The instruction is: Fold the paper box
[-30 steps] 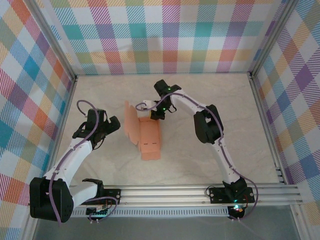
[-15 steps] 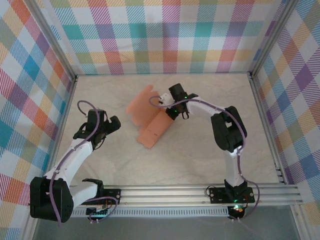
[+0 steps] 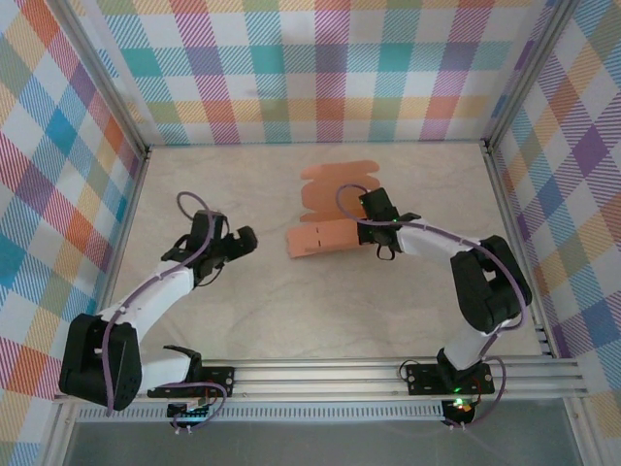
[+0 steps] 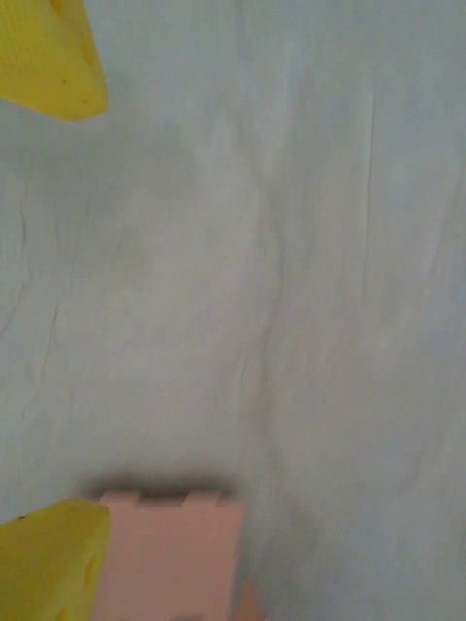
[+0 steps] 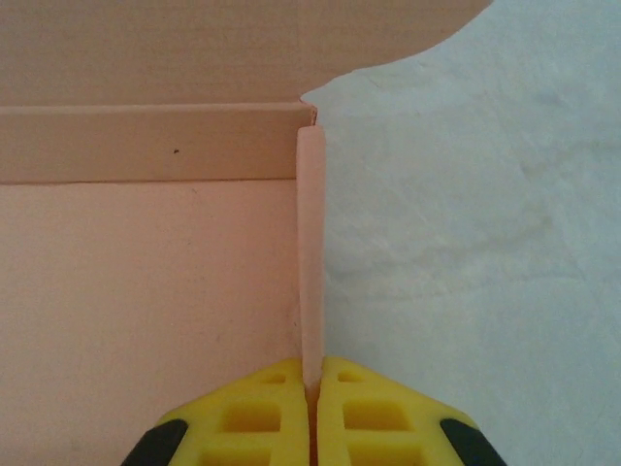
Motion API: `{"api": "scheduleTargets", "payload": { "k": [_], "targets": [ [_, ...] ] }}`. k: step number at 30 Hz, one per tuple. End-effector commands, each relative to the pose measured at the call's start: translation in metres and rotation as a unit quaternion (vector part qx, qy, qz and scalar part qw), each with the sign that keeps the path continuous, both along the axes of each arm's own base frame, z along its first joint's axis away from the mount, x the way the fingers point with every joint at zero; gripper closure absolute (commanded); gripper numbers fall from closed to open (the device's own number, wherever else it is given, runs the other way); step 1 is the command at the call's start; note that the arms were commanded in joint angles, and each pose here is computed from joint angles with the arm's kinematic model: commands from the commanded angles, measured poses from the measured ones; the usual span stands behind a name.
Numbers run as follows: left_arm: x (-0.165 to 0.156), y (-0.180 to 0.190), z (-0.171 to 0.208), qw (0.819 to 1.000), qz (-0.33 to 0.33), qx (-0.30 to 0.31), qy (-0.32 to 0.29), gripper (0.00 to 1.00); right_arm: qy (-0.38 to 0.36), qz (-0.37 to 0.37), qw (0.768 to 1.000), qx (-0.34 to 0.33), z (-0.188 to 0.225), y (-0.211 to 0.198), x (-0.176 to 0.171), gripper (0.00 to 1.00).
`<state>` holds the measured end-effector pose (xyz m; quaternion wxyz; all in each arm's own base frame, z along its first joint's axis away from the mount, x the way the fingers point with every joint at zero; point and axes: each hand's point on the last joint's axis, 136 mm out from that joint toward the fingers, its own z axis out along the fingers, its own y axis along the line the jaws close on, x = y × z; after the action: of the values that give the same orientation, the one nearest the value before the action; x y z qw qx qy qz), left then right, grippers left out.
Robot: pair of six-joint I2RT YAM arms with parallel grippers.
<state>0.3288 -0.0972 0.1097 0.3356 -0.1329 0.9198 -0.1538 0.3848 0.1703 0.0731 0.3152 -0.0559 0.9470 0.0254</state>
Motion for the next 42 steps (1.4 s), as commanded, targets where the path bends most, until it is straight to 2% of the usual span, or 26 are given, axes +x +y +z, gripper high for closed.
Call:
{"api": "scheduleTargets", "payload": {
  "k": [1, 3, 10, 15, 23, 31, 35, 37, 42],
  "targets": [
    [0.009, -0.062, 0.024, 0.985, -0.154, -0.032, -0.070, 0.00, -0.011, -0.024, 0.998, 0.058, 0.009, 0.009, 0.001, 1.00],
    [0.017, -0.076, 0.021, 0.979, -0.185, -0.034, -0.076, 0.01, 0.000, -0.011, 0.998, 0.057, 0.007, 0.010, -0.003, 1.00],
    [0.049, -0.123, 0.005, 0.954, -0.278, -0.080, -0.076, 0.24, 0.041, 0.005, 0.996, 0.081, 0.002, 0.012, -0.011, 1.00],
    [0.070, -0.140, 0.004, 0.945, -0.300, -0.097, -0.083, 0.23, 0.056, 0.021, 0.994, 0.091, 0.002, 0.015, -0.016, 1.00],
    [0.092, -0.152, -0.009, 0.945, -0.300, -0.113, -0.065, 0.24, 0.059, 0.031, 0.993, 0.096, 0.002, 0.019, -0.018, 1.00],
    [0.095, -0.163, -0.013, 0.942, -0.290, -0.162, -0.050, 0.34, 0.061, 0.028, 0.993, 0.100, 0.000, 0.021, -0.015, 1.00],
    [0.093, -0.166, -0.008, 0.942, -0.275, -0.188, -0.044, 0.40, 0.062, 0.016, 0.994, 0.094, -0.005, 0.018, -0.013, 1.00],
    [0.088, -0.172, -0.004, 0.938, -0.282, -0.197, -0.041, 0.46, 0.056, 0.007, 0.994, 0.090, -0.005, 0.015, -0.011, 1.00],
    [0.076, -0.189, -0.006, 0.932, -0.313, -0.183, -0.019, 0.48, 0.045, 0.004, 0.995, 0.086, -0.003, 0.013, -0.008, 1.00]
  ]
}}
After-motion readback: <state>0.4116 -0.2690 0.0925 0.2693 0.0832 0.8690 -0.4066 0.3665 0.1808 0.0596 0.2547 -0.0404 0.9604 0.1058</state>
